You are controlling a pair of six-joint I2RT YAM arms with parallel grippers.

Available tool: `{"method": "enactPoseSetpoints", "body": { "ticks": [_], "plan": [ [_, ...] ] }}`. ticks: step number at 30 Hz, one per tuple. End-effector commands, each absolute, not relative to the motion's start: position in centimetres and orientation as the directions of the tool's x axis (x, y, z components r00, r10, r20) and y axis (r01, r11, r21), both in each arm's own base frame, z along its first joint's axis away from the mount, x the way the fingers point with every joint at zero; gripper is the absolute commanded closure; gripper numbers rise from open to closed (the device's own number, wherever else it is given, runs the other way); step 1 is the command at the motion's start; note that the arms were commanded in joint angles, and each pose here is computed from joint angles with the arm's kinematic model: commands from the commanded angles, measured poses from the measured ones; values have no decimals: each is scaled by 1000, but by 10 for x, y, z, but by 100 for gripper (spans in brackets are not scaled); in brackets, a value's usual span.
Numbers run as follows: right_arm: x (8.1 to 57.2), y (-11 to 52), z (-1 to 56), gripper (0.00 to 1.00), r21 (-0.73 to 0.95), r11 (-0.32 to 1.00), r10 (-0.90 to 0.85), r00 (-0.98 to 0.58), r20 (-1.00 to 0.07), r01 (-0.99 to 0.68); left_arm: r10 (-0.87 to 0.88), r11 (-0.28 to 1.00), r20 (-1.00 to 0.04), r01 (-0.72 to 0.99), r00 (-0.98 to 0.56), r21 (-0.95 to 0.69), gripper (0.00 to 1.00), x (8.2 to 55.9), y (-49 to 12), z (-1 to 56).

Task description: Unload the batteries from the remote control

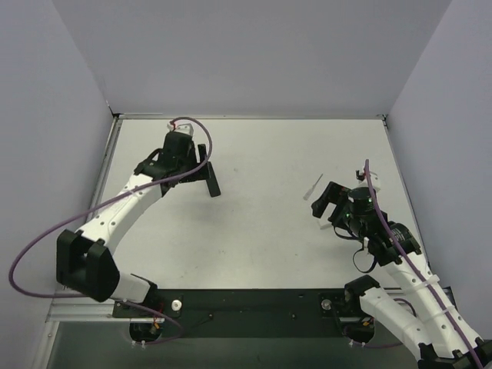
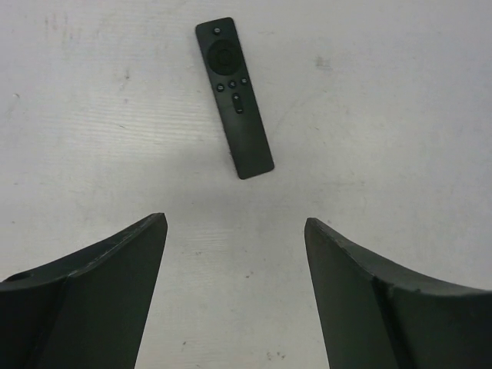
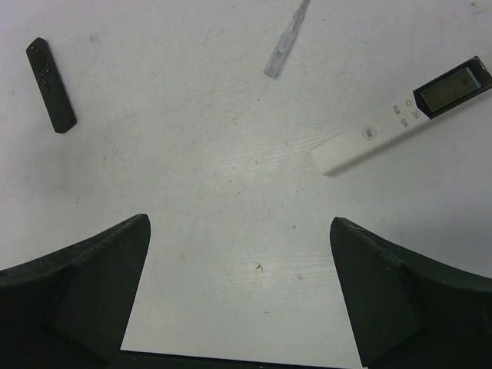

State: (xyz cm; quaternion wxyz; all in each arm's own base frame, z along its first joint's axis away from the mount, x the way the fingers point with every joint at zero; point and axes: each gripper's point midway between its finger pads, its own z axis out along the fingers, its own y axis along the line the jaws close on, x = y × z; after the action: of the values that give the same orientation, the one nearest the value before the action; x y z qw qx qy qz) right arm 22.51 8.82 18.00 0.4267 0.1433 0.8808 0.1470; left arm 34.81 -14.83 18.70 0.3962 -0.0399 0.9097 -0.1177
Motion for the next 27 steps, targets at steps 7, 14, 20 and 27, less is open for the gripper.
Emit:
{"method": "enactPoseSetpoints", "body": {
  "ticks": [7, 14, 20, 27],
  "plan": [
    [211, 85, 189, 4, 396, 908, 393, -603, -694, 136, -127, 983, -573, -180, -809, 36, 18, 408, -133, 113],
    [200, 82, 185, 4, 401, 907, 392, -606, -693, 128, -123, 988, -536, -156, -835, 18, 18, 431, -155, 80],
    [196, 82, 182, 5, 397, 910, 382, -616, -689, 120, -103, 993, -500, -120, -860, 1, 18, 438, -168, 58],
    [199, 82, 181, 5, 373, 920, 359, -630, -688, 117, -85, 994, -474, -106, -876, 16, 18, 441, -171, 43]
  ]
}}
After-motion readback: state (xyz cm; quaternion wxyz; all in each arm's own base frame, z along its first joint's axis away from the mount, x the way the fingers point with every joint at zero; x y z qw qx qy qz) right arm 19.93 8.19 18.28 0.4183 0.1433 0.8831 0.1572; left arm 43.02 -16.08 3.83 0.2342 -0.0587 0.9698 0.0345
